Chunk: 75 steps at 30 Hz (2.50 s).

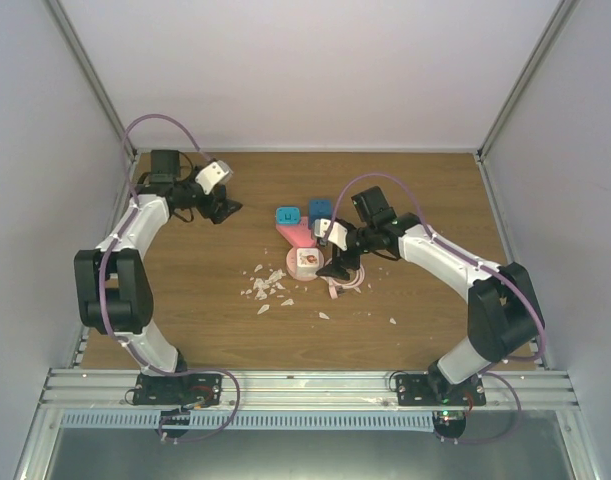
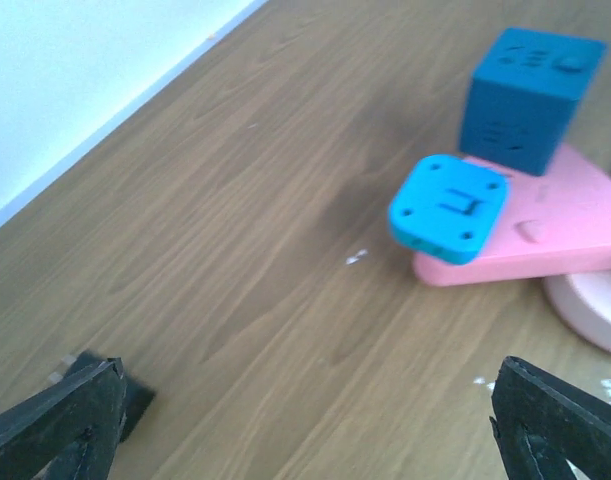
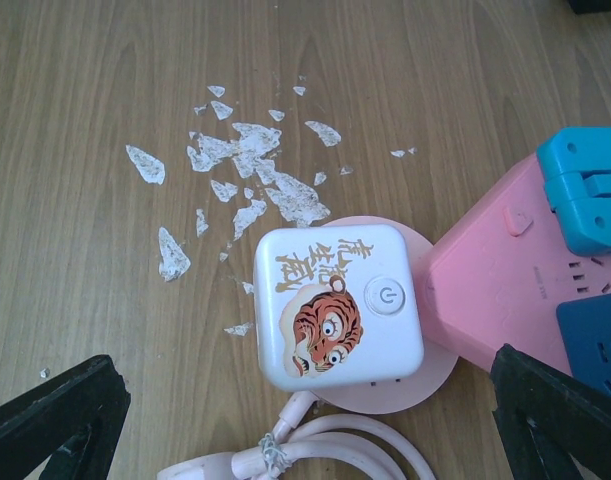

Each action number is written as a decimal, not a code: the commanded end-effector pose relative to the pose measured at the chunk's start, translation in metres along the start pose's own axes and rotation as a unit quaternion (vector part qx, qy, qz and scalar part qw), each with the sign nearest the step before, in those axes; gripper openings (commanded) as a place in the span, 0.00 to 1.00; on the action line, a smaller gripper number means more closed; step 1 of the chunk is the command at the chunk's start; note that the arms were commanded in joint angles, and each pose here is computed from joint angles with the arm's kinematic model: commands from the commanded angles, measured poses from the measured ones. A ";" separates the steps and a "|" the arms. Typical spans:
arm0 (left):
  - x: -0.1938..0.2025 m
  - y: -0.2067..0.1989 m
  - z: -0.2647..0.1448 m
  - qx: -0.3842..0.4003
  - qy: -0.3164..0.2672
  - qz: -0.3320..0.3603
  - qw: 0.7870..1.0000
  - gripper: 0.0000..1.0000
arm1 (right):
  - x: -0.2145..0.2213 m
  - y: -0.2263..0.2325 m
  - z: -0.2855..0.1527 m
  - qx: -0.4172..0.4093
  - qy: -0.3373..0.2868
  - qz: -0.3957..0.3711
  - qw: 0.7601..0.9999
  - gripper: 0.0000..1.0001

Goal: Pull the plug off the socket

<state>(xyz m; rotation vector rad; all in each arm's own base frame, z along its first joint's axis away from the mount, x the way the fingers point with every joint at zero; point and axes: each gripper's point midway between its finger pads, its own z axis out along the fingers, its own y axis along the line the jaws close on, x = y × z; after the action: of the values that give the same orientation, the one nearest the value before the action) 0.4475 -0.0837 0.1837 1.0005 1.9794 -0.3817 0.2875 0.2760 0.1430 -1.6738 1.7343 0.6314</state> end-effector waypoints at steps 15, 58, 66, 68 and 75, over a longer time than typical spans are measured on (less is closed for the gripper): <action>-0.022 -0.181 0.035 0.272 -0.030 0.094 0.957 0.93 | 0.010 0.011 0.000 -0.039 -0.044 0.010 0.998 1.00; 0.021 -0.268 0.091 0.257 0.034 0.218 0.941 0.68 | 0.011 -0.018 -0.051 0.000 -0.164 0.150 0.975 0.64; 0.028 -0.277 0.071 0.274 0.019 0.243 0.930 0.44 | 0.021 -0.022 -0.043 0.020 -0.155 0.153 0.976 0.53; 0.031 -0.278 0.067 0.282 0.018 0.240 0.929 0.42 | 0.022 -0.021 -0.039 0.014 -0.151 0.156 0.976 0.51; 0.034 -0.290 0.049 0.328 -0.005 0.245 0.912 0.41 | 0.014 -0.011 -0.015 0.011 -0.136 0.137 0.981 0.39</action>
<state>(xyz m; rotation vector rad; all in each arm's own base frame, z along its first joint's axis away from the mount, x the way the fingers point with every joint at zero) 0.2667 -0.2790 0.0851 1.8175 1.6227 -0.6695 0.3001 0.2375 0.1534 -1.2354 1.7884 0.9424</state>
